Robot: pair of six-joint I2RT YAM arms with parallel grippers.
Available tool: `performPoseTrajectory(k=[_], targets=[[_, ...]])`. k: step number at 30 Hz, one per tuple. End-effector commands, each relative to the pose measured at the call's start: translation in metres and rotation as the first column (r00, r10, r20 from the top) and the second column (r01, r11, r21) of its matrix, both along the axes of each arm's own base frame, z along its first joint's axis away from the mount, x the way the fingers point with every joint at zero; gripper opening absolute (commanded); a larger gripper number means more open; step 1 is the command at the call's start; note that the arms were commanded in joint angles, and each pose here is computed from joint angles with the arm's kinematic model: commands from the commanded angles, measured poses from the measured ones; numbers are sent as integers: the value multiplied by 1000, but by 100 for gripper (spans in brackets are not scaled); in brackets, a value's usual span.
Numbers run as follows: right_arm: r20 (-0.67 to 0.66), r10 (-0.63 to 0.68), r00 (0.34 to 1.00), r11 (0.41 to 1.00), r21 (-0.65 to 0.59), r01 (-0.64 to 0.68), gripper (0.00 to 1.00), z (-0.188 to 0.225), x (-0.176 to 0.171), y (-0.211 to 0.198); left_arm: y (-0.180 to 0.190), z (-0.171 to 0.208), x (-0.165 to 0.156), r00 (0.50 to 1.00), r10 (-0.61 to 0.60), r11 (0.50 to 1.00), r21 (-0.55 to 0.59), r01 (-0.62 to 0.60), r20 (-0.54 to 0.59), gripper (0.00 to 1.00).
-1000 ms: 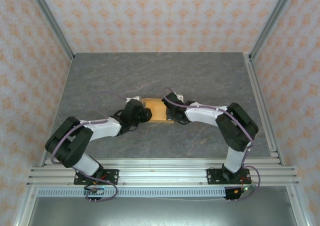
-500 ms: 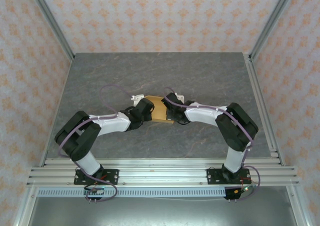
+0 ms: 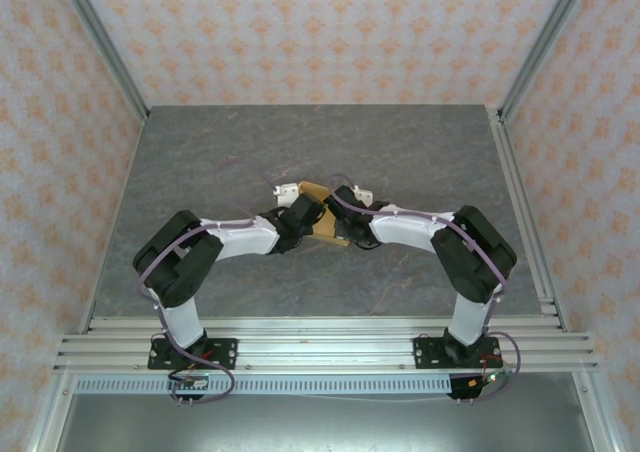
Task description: Fold the paper box
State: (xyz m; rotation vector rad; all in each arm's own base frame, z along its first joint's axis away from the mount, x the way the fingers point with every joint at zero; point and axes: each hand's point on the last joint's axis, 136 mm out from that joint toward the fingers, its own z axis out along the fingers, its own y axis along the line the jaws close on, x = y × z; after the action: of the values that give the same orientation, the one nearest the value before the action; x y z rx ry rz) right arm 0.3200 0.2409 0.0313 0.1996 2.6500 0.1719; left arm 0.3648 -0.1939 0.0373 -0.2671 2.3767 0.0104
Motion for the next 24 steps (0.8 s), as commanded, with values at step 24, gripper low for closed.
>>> performPoseTrajectory(k=[24], targets=[[-72,123,990,984,-123,-132,1,-3,-26,-1,31,-14,-33,978,51,957,289,11,-204,2]])
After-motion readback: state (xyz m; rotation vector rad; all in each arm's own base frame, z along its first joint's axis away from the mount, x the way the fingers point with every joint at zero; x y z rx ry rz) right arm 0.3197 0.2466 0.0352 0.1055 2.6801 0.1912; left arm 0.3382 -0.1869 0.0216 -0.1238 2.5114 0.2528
